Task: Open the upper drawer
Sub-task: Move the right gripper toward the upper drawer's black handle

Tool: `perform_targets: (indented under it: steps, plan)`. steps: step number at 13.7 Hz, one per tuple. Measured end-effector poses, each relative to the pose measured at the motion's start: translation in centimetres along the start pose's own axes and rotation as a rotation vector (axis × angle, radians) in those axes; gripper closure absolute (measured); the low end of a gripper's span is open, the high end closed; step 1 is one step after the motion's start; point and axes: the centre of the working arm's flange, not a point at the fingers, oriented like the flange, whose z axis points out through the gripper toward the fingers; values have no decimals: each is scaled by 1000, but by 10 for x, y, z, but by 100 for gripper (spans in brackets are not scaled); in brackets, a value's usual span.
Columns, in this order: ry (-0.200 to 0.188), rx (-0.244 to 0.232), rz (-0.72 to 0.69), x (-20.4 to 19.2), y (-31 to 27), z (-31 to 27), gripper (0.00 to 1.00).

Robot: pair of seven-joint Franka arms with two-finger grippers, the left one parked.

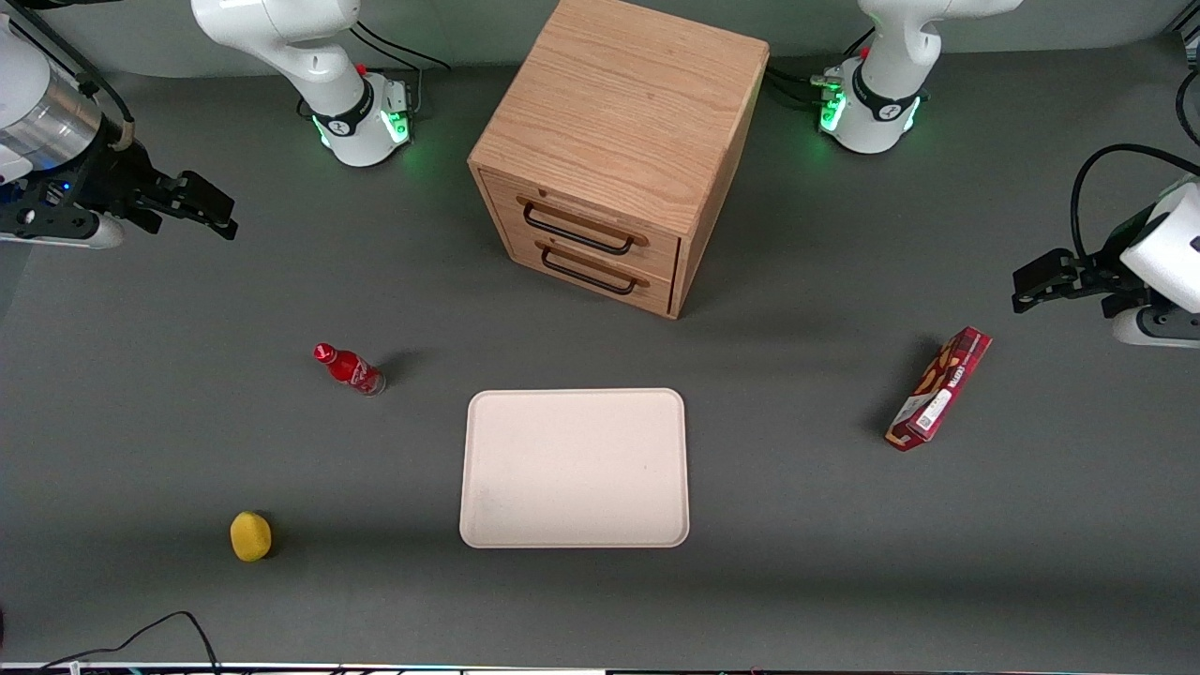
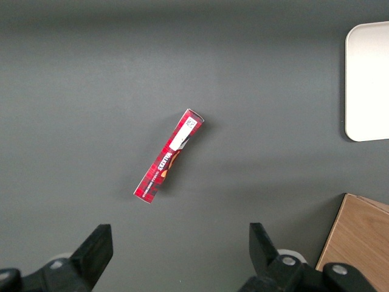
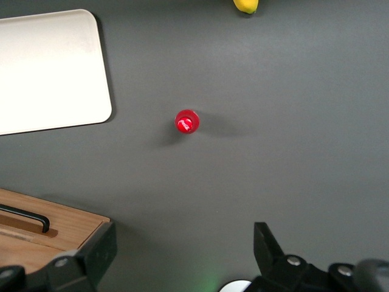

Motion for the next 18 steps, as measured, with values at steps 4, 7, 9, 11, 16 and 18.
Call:
perform_targets:
  steps: [4,7,9,11,16,18]
  plan:
    - [8,3,3,1,1,-4,0]
    - [10,20,-18,-3,-11,-9,0]
    - [-9,50,-74,-15,-43,-13,0]
    - [-17,107,-147,-29,-82,-19,0]
    - [-64,151,-687,-48,-184,10,0]
    - [-87,238,-926,-36,-212,37,0]
